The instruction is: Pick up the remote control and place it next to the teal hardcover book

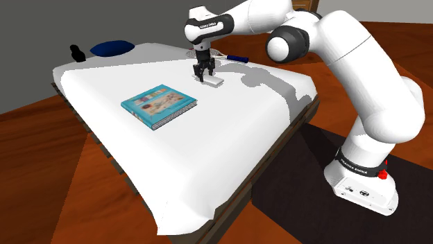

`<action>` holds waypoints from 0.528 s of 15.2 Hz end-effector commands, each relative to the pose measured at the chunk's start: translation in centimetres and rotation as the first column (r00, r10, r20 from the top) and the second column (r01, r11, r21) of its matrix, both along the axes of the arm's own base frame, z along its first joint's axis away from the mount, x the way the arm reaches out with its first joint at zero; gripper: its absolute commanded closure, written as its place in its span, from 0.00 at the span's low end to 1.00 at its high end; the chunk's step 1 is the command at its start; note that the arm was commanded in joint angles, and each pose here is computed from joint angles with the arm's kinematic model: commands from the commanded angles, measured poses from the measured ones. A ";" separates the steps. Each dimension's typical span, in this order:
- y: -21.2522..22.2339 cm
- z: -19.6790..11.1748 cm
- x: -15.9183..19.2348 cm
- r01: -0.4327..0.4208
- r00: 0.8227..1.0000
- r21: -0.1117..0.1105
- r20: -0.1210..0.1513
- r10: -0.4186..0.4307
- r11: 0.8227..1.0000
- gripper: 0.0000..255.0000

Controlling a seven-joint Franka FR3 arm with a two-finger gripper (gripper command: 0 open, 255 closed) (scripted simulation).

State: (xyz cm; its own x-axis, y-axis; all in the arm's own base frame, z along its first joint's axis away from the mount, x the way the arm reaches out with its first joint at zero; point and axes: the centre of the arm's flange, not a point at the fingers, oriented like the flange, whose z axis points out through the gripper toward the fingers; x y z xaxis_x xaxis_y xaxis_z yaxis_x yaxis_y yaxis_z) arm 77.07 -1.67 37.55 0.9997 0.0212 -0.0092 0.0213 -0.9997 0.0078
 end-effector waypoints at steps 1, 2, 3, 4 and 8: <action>0.0 -1.0 0.0 0.000 1.000 0.000 0.001 0.000 1.000 1.00; 0.0 -1.5 0.0 0.000 1.000 0.000 0.001 0.000 1.000 1.00; 0.0 -2.1 0.0 0.000 1.000 0.000 0.001 0.000 1.000 1.00; 0.0 -2.6 0.0 0.000 1.000 0.000 0.001 0.000 1.000 1.00; 0.0 -3.5 0.0 0.000 1.000 0.000 0.001 0.000 1.000 1.00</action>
